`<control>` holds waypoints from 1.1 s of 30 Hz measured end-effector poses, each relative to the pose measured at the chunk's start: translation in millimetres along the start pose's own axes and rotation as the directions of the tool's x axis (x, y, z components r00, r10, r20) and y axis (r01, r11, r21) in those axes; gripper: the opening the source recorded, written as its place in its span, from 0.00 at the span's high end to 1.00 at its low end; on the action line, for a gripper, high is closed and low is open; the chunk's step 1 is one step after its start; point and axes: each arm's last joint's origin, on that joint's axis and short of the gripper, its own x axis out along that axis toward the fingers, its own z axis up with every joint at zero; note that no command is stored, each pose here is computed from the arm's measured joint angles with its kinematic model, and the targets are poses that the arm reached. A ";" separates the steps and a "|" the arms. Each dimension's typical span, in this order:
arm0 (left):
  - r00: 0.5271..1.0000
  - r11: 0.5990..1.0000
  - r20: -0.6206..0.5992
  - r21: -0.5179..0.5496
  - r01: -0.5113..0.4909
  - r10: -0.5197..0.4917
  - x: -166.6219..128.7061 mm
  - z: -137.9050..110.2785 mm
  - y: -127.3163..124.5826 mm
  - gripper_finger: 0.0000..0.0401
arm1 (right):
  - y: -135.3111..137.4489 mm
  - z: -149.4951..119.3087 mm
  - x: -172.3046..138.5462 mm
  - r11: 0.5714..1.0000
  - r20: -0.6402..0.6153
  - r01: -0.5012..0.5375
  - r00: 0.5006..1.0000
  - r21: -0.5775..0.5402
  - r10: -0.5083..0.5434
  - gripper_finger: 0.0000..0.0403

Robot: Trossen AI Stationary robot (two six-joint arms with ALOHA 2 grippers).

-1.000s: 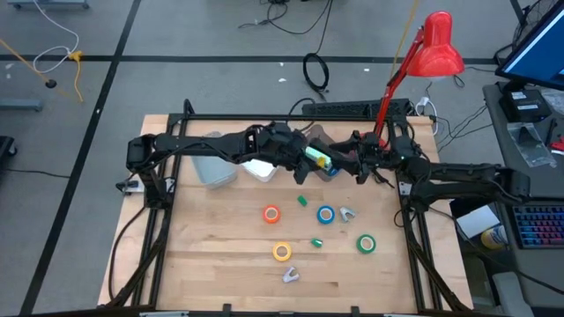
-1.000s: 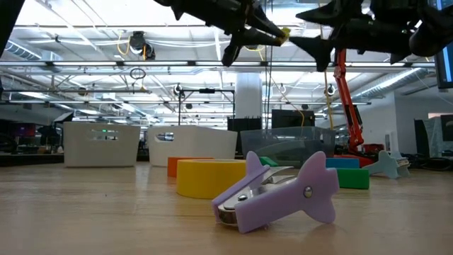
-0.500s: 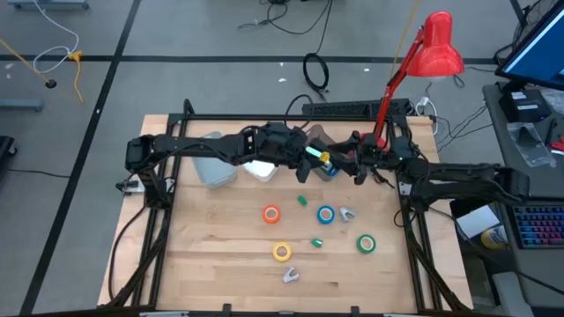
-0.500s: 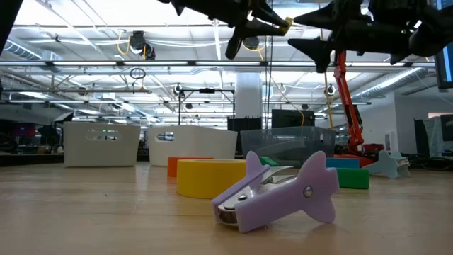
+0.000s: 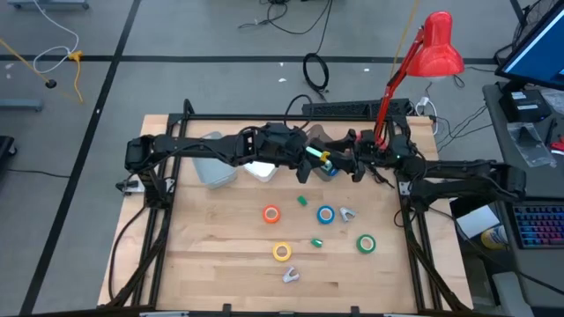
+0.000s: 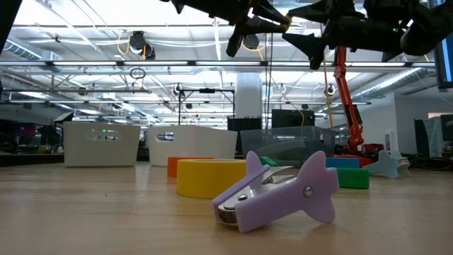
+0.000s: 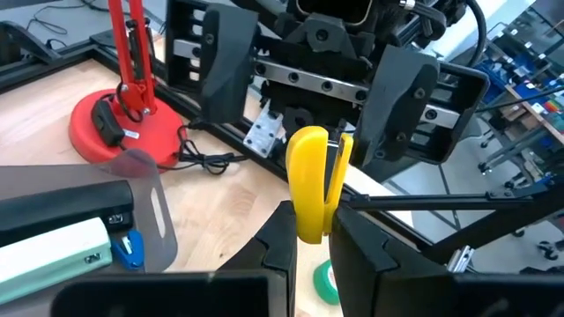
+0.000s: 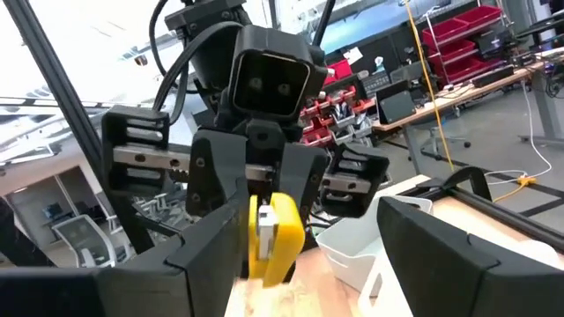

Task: Pick and place Stapler, Stapler remover, tape
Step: Put the yellow stapler into the black bin

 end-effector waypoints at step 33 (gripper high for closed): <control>1.000 1.000 -0.007 0.012 -0.005 0.005 0.0 -0.6 0.9 0.88 | -0.9 0.3 7.7 0.999 -0.030 -0.044 0.999 -0.002 0.044 0.86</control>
